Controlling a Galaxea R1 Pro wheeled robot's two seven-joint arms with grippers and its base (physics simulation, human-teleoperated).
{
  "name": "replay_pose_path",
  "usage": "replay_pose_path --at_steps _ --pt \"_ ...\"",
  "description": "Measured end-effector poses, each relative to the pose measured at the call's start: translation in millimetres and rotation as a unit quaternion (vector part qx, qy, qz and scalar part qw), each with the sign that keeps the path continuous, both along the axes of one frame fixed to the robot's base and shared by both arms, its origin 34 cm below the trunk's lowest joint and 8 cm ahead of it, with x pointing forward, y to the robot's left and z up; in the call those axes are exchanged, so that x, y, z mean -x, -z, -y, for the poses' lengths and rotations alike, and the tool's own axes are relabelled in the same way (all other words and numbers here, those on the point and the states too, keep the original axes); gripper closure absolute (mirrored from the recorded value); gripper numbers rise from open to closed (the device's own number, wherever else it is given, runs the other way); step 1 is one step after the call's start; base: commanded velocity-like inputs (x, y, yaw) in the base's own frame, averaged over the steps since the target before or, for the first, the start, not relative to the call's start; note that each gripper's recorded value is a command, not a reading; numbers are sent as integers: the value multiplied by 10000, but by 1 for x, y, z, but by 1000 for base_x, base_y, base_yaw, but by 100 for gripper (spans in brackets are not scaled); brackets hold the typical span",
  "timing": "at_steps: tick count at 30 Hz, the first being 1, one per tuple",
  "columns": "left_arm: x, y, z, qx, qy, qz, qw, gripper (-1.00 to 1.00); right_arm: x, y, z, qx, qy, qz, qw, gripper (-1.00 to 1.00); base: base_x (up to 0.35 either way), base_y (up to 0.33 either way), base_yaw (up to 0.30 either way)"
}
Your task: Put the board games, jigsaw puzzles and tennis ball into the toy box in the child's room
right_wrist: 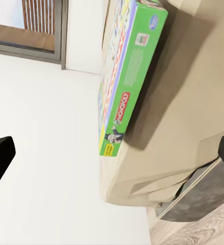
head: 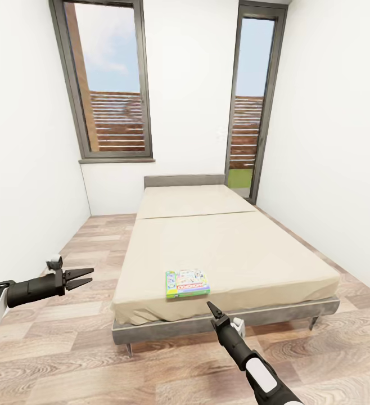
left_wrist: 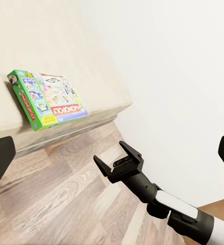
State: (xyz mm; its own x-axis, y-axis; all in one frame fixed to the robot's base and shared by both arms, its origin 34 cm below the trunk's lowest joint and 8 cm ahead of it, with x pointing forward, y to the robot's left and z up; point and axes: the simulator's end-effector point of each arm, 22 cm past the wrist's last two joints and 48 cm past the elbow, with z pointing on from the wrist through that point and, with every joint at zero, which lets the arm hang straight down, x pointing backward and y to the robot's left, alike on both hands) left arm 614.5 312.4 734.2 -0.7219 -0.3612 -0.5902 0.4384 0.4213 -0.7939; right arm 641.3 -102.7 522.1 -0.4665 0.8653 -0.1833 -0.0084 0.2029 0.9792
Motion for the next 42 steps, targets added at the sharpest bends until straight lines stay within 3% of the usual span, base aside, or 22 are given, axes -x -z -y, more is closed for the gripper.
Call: replay_pose_path --at_steps 42 --pt "0 0 0 4 3 1 10000 -100 -7 -15 -1 -99 46 150 9998 -100 45 20 0"
